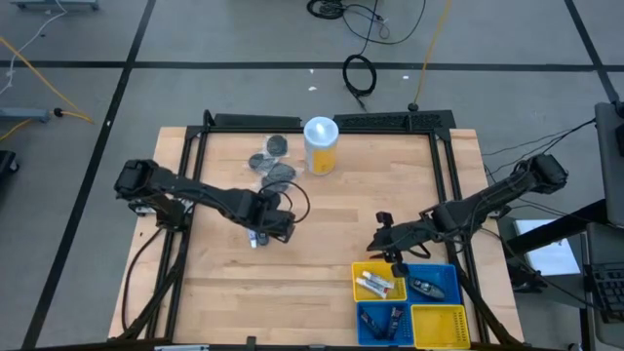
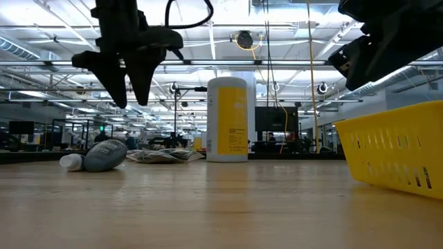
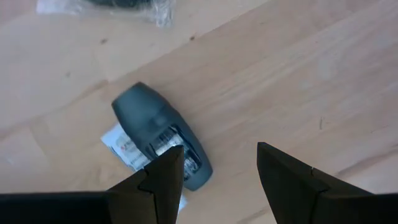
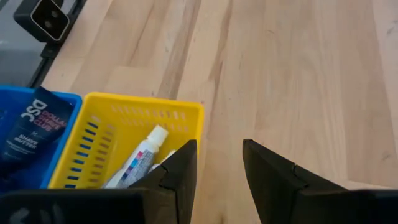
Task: Pick & Place Travel size toiletries
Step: Put the deodorant into the top blue basket
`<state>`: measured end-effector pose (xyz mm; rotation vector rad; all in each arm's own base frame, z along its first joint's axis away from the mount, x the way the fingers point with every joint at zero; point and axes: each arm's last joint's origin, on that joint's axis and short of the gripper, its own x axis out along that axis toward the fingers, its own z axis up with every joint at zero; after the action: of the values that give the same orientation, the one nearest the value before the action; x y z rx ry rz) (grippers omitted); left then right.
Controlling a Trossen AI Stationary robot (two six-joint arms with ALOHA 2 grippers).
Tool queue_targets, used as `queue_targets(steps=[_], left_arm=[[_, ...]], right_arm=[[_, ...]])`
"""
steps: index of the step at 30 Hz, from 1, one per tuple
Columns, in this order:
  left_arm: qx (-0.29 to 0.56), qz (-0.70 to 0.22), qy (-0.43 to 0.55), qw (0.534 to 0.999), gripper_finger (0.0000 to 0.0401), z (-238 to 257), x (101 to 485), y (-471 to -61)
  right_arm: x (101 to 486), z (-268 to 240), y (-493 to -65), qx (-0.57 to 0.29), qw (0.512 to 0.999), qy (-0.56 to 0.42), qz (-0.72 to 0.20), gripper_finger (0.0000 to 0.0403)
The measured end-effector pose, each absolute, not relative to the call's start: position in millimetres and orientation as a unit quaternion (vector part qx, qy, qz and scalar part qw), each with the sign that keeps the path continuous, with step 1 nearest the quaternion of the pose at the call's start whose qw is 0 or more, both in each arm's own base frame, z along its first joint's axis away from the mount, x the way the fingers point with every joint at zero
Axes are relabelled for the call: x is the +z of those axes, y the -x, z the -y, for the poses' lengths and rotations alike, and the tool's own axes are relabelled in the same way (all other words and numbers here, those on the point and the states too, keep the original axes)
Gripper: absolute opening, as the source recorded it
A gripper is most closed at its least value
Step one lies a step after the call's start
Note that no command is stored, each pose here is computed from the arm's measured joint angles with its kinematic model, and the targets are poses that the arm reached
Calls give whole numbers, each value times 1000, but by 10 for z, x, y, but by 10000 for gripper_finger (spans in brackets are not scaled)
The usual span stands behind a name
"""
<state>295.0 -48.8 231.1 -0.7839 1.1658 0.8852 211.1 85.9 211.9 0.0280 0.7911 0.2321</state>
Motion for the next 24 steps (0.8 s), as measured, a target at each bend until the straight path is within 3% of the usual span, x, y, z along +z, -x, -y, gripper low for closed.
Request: queue_targets(steps=[12, 24], left_arm=[[487, -511, 362, 609, 205, 503, 2228, -2801], [500, -496, 413, 578, 283, 424, 1998, -2780]], right_arm=[[2119, -854, -2113, 121, 916, 11, -381, 125], [2120, -842, -2118, 100, 921, 17, -377, 125]])
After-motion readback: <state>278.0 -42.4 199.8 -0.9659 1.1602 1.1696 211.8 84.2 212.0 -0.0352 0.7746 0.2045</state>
